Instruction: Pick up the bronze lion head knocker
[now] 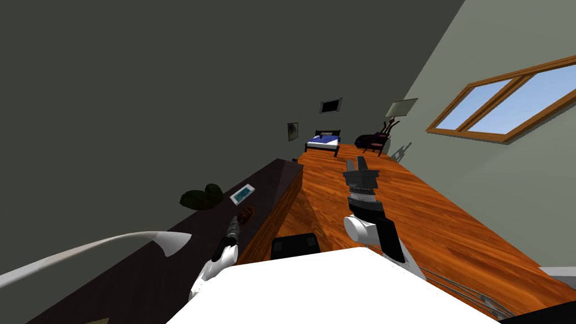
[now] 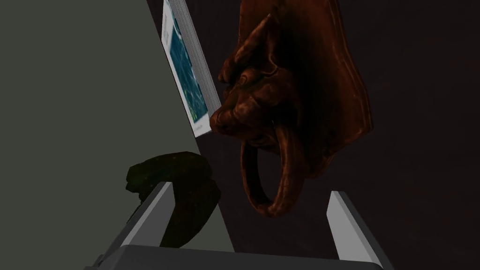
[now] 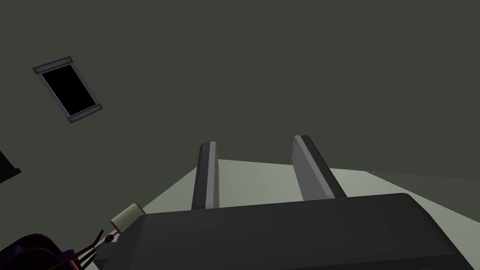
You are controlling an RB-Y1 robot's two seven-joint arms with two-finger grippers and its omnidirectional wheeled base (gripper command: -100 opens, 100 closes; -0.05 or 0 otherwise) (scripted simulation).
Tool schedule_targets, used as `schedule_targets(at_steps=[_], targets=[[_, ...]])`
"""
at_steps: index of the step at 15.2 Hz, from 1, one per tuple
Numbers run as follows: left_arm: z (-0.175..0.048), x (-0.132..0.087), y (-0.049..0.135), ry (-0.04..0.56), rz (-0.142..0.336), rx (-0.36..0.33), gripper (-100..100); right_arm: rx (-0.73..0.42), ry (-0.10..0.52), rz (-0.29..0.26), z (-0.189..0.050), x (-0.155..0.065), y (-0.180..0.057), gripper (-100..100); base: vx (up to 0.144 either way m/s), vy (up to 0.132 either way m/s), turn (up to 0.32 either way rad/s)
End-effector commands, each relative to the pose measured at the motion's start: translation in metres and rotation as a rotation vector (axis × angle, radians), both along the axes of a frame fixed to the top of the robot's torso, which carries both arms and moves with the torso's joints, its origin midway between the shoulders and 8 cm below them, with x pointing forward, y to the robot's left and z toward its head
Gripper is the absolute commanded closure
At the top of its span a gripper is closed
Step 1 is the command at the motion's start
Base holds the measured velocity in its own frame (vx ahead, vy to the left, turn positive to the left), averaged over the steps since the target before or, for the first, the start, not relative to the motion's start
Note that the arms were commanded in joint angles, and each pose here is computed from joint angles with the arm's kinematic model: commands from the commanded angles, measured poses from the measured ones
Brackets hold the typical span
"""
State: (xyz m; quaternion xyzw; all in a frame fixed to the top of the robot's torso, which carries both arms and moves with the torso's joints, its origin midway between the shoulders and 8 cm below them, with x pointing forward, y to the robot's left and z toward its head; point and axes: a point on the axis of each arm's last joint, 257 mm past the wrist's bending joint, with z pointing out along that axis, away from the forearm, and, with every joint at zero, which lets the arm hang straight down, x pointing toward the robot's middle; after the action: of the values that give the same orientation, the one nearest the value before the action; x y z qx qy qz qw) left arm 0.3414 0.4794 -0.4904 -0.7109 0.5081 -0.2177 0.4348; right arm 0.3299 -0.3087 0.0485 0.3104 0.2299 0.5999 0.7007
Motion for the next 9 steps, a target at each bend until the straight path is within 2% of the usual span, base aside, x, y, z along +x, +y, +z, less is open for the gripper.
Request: schedule_targets(at_steps=[1, 2, 5, 6, 7, 9], targets=[[-0.017, -0.01, -0.003, 0.047, 0.013, -0.022, -100, 0.0, 0.0, 0.0, 0.0, 0.0, 0.0, 0, 0.011, 0.043, -0.052], [-0.008, -0.005, -0.001, 0.022, 0.006, -0.01, -100, 0.0, 0.0, 0.0, 0.0, 0.0, 0.0, 0, 0.005, 0.026, -0.015], [-0.02, -0.011, -0.008, 0.027, 0.001, -0.009, -100, 0.0, 0.0, 0.0, 0.0, 0.0, 0.0, 0, 0.094, 0.051, 0.031], [-0.018, -0.01, -0.006, 0.03, 0.004, -0.012, -100, 0.0, 0.0, 0.0, 0.0, 0.0, 0.0, 0, -0.002, -0.019, 0.02], [-0.018, -0.01, -0.006, 0.028, 0.003, -0.01, 100, 0.0, 0.0, 0.0, 0.0, 0.0, 0.0, 0, -0.005, -0.01, 0.004], [-0.019, -0.012, -0.007, 0.031, 0.004, -0.012, 100, 0.0, 0.0, 0.0, 0.0, 0.0, 0.0, 0, 0.0, 0.0, 0.0]])
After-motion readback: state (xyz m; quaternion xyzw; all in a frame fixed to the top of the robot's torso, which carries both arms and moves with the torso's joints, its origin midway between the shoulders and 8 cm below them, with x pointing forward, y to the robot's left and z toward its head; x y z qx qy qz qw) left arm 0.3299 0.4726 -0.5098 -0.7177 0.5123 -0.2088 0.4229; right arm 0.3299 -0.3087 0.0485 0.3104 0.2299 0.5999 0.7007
